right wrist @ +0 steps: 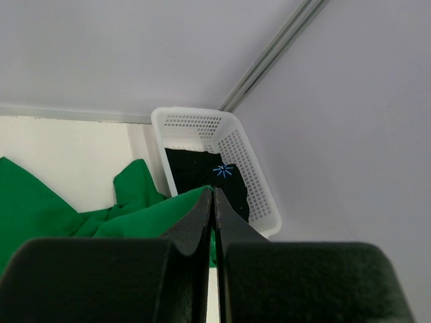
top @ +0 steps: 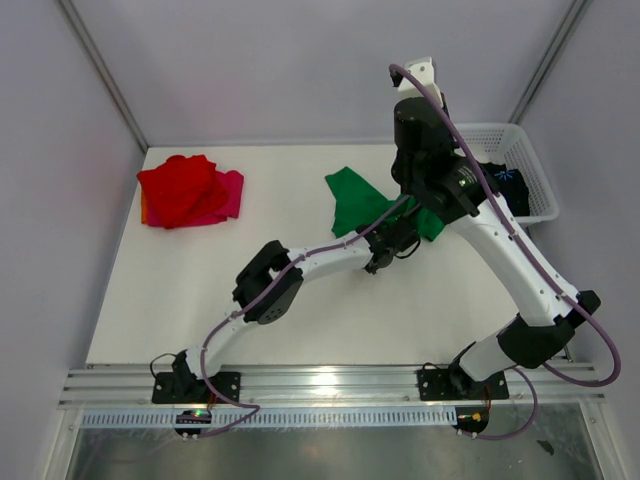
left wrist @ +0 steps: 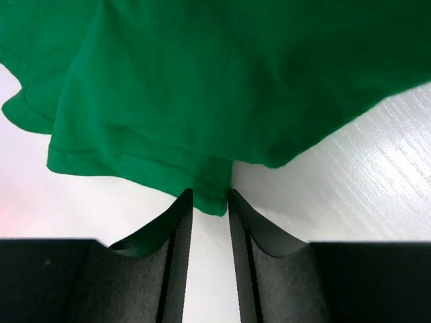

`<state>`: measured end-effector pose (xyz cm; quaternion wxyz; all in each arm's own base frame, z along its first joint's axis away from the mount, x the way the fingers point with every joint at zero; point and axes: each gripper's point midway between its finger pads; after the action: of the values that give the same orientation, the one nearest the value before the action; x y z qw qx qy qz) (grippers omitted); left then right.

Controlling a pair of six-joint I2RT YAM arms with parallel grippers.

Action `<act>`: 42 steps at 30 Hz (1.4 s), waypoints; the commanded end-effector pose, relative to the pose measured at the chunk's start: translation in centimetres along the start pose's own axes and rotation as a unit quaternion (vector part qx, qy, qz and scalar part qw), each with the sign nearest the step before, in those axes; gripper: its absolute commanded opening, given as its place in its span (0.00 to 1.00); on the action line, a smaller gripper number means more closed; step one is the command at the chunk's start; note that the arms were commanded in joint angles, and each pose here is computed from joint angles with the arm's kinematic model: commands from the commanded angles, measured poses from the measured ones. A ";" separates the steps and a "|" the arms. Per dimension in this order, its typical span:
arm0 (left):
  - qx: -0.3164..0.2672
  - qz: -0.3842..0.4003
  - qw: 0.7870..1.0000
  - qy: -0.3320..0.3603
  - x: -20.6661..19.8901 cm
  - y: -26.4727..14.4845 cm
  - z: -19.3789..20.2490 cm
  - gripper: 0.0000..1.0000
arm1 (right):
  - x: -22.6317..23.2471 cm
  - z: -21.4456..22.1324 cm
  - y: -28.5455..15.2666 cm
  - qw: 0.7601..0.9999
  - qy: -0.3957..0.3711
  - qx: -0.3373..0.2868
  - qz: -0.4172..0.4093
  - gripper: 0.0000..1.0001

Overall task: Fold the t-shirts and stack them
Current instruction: Flatten out the tshirt

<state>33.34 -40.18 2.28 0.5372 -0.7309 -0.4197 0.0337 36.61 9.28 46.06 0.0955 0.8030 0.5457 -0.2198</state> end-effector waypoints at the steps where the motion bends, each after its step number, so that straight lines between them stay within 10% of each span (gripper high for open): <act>1: 0.036 0.005 0.999 0.004 -0.4 2.6 2.4 0.29 | -2.8 -1.2 -1.2 0.999 0.034 -0.014 0.017 0.03; 10: 0.065 0.006 0.997 -0.028 0.9 3.3 4.1 0.00 | -2.7 -0.9 -1.2 0.999 0.034 -0.012 0.016 0.03; 42: -0.185 -0.162 0.923 -0.296 29.6 -23.5 -5.1 0.00 | -7.6 -1.8 -2.3 0.991 0.096 -0.044 0.086 0.03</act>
<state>41.88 -26.53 30.55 0.2796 -0.7151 -0.6332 0.0979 33.66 5.81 49.45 0.0992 0.8441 0.5067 -0.1445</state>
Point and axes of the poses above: each gripper's point midway between its finger pads, its own y axis out along the fingers, its own x axis along the line the jaws close on, z = x × y
